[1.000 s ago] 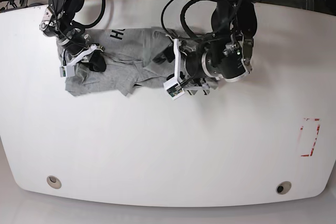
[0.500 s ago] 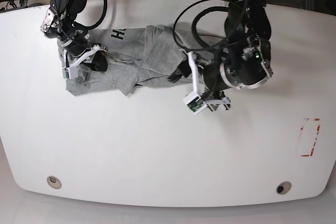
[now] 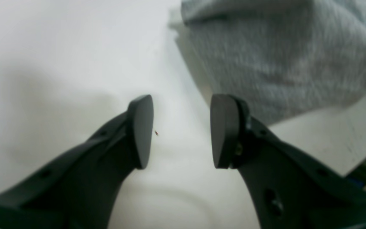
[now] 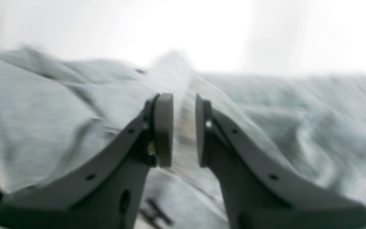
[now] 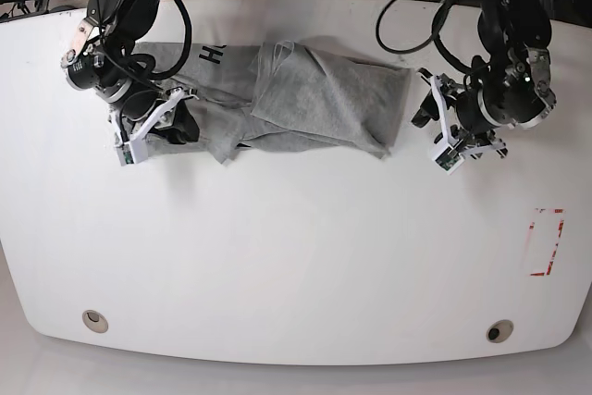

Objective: Fold the T-shirt properly
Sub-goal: 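Release the right gripper and grasp the shirt's middle fold, then grasp the folded shirt with both grippers near its middle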

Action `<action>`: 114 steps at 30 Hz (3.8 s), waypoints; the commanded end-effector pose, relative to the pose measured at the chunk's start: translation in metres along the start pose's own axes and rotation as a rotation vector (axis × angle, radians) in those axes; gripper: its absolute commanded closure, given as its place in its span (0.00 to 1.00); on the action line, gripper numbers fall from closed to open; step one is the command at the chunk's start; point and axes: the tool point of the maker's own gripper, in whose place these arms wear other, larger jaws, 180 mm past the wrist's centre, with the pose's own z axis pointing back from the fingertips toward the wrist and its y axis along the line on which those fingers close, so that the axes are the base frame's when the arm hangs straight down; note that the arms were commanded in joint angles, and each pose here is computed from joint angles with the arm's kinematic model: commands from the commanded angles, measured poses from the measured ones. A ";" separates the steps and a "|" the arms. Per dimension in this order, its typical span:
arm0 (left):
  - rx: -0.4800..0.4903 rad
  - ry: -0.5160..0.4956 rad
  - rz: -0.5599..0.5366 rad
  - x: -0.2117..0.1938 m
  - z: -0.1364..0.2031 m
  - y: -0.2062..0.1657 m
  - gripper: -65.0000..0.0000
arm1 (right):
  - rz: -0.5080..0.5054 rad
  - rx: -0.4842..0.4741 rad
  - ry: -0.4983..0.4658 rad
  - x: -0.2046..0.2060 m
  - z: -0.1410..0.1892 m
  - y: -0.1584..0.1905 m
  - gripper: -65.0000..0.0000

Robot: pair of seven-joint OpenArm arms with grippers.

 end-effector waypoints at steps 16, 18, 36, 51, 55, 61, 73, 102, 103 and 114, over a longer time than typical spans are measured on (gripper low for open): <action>-0.025 0.023 0.002 -0.025 0.004 -0.010 0.60 | 0.090 0.376 0.075 -0.020 -0.033 0.113 0.26; -0.018 0.032 -0.006 -0.027 0.006 -0.007 0.60 | 0.083 0.363 0.085 -0.025 -0.038 0.110 0.28; -0.026 0.044 -0.001 -0.033 0.005 -0.010 0.60 | 0.027 0.389 0.065 -0.036 -0.050 0.111 0.28; -0.026 0.043 -0.001 -0.032 0.005 -0.010 0.60 | 0.021 0.340 0.099 -0.047 -0.041 0.090 0.28; -0.025 0.040 -0.001 -0.031 0.005 -0.009 0.60 | 0.030 0.394 0.113 -0.052 -0.046 0.112 0.28; -0.023 0.037 -0.002 -0.030 0.005 -0.009 0.60 | 0.009 0.436 0.105 -0.051 -0.052 0.132 0.28; -0.026 0.042 0.000 -0.032 0.005 -0.010 0.60 | 0.043 0.441 0.066 -0.032 -0.055 0.133 1.00; -0.052 -0.017 0.017 -0.013 -0.002 -0.022 0.60 | 0.149 0.346 0.115 -0.004 -0.064 0.074 0.72; -0.055 -0.038 0.020 -0.005 -0.004 -0.024 0.60 | 0.154 0.346 0.111 -0.003 -0.062 0.074 0.66; -0.106 -0.184 0.089 0.045 -0.017 -0.046 0.60 | 0.246 0.387 0.002 0.017 -0.033 0.112 0.48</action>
